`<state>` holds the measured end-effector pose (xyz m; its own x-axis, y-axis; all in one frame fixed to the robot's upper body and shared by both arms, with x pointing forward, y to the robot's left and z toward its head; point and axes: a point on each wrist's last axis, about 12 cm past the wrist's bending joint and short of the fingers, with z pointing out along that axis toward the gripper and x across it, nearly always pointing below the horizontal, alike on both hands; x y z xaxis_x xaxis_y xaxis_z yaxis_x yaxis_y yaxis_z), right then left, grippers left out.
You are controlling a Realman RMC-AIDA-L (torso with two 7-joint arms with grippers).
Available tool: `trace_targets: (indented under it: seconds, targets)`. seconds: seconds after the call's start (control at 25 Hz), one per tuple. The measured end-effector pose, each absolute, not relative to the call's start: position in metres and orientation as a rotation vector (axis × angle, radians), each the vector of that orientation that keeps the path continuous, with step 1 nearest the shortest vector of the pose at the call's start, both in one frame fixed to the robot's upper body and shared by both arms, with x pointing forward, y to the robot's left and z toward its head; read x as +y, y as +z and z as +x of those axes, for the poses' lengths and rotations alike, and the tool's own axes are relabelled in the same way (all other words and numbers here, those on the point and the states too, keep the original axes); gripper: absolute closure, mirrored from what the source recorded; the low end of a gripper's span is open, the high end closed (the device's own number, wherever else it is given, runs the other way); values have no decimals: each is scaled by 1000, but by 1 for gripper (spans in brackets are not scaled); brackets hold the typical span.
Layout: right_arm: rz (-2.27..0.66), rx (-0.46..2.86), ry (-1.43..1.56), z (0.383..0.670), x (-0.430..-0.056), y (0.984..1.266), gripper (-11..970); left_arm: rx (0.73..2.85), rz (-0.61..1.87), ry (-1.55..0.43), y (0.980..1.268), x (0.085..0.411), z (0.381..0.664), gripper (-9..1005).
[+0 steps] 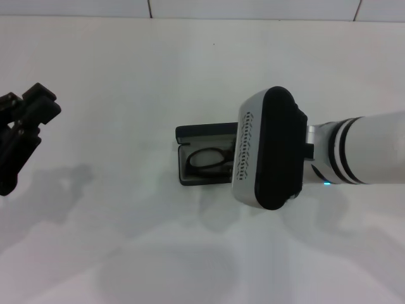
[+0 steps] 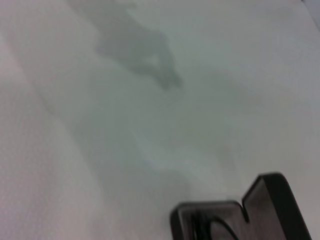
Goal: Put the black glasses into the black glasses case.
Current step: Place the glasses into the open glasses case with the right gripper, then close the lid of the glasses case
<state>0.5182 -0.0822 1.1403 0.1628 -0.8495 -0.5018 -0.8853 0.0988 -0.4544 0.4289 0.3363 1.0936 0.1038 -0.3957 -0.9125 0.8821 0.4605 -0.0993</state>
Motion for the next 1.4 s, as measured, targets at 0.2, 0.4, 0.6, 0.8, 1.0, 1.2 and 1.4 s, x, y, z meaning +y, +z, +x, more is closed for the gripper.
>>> trace_targets:
  seconds: [0.2,0.4,0.6,0.8,1.0,1.2,1.4]
  targets:
    - [-1626,1694,200,509,-89,1157,774,1083,571,-1009,1099,341,434,846]
    - [-1535,1758,419,502,-118,1180,774,1073,600,-1018,1108,341,451,845]
    - [-1441,1863,568,495,-182,1192,775,1133,730,-1113,1122,318,496,845]
    - [-1187,1911,661,486,-266,1200,776,1257,901,-1146,1135,284,544,845]
    - [-961,1926,691,472,-335,1194,776,1469,1025,-1068,1137,245,585,830]
    - [-690,1904,686,453,-388,1186,777,1694,1106,-968,1123,203,609,827]
    - [-602,1875,703,441,-406,1176,778,1757,1156,-904,1113,182,612,827]
